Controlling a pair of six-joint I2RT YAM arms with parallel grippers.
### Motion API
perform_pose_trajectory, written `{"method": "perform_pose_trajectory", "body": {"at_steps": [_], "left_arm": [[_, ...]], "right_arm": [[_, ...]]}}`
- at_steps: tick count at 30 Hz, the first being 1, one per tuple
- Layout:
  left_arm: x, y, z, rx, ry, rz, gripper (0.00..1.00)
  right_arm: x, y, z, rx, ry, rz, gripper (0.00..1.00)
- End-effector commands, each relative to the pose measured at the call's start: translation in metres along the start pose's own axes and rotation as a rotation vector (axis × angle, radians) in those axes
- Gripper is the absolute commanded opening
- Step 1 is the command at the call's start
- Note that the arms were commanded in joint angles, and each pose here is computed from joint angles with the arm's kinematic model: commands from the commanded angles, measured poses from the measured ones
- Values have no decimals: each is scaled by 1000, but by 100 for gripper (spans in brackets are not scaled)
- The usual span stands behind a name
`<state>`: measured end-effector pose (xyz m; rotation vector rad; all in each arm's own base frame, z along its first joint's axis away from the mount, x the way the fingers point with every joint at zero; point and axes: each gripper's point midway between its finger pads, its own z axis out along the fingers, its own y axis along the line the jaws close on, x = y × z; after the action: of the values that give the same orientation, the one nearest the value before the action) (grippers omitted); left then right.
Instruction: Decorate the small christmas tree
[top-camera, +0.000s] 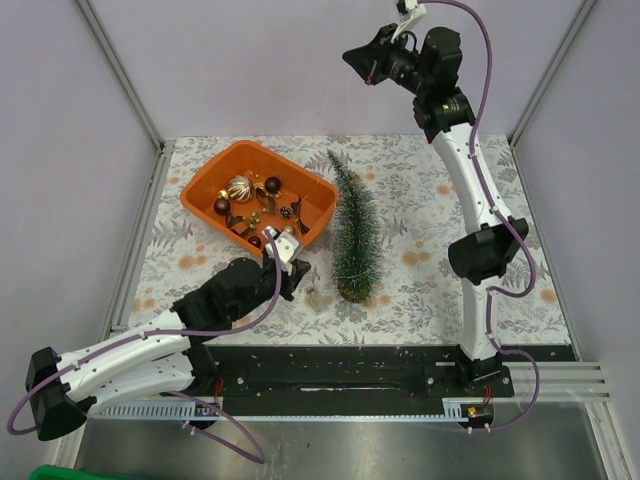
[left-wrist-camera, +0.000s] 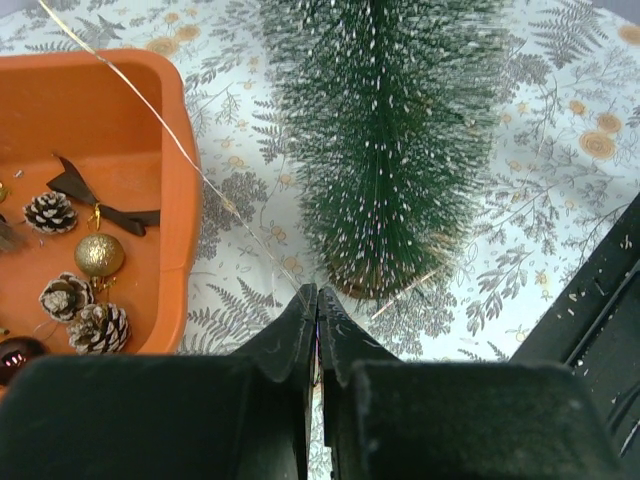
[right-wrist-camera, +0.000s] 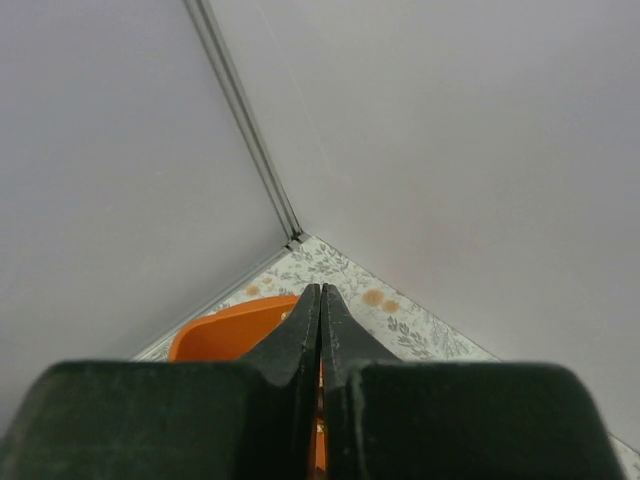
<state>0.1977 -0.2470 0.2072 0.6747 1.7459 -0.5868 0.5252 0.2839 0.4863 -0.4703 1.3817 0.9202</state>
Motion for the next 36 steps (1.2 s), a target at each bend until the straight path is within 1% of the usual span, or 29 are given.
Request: {"method": "perform_pose_trajectory", "body": {"at_steps": [1,3,5,6,7,8,12,16,18,20,25,29,32,34,35,36], "left_arm": [[-19,5,7,-27,-91,5,7],[-17,9,9,-49,-94,21,8],[-13,14,11,-72,-94,31,12],[-11,16,11,-81,-93,32,17],[-10,17,11,-89,-95,32,25],[-9,19,11,-97,-95,31,29],[-7,19,11,-97,-98,35,31],[-6,21,11,-99,-102,35,38],[-7,20,11,-91,-106,31,44],[-5,19,11,-83,-109,28,55],[-8,16,8,-61,-123,33,56],[-8,15,6,-46,-124,41,56],[-8,12,4,-26,-127,45,56],[-11,10,2,-11,-135,49,56],[-13,9,1,-6,-141,52,56],[-16,9,-1,0,-148,57,55]], "right_arm": [[25,-29,5,102,33,-26,0],[40,-48,4,157,55,-9,0],[52,-69,-1,222,70,1,0],[58,-80,-6,259,77,4,0],[60,-92,-11,306,74,3,0],[62,-103,-18,346,75,7,0],[68,-146,-53,472,53,46,0],[67,-179,-94,582,5,69,0],[65,-188,-113,630,-12,67,0],[63,-194,-131,685,-23,53,0],[51,-195,-180,808,-42,1,0],[43,-194,-230,889,-55,-2,0],[48,-181,-252,933,-11,-13,0],[57,-170,-277,995,17,-26,0],[48,-162,-287,1018,-5,-44,0],[60,-154,-302,1050,26,-34,0]]}}
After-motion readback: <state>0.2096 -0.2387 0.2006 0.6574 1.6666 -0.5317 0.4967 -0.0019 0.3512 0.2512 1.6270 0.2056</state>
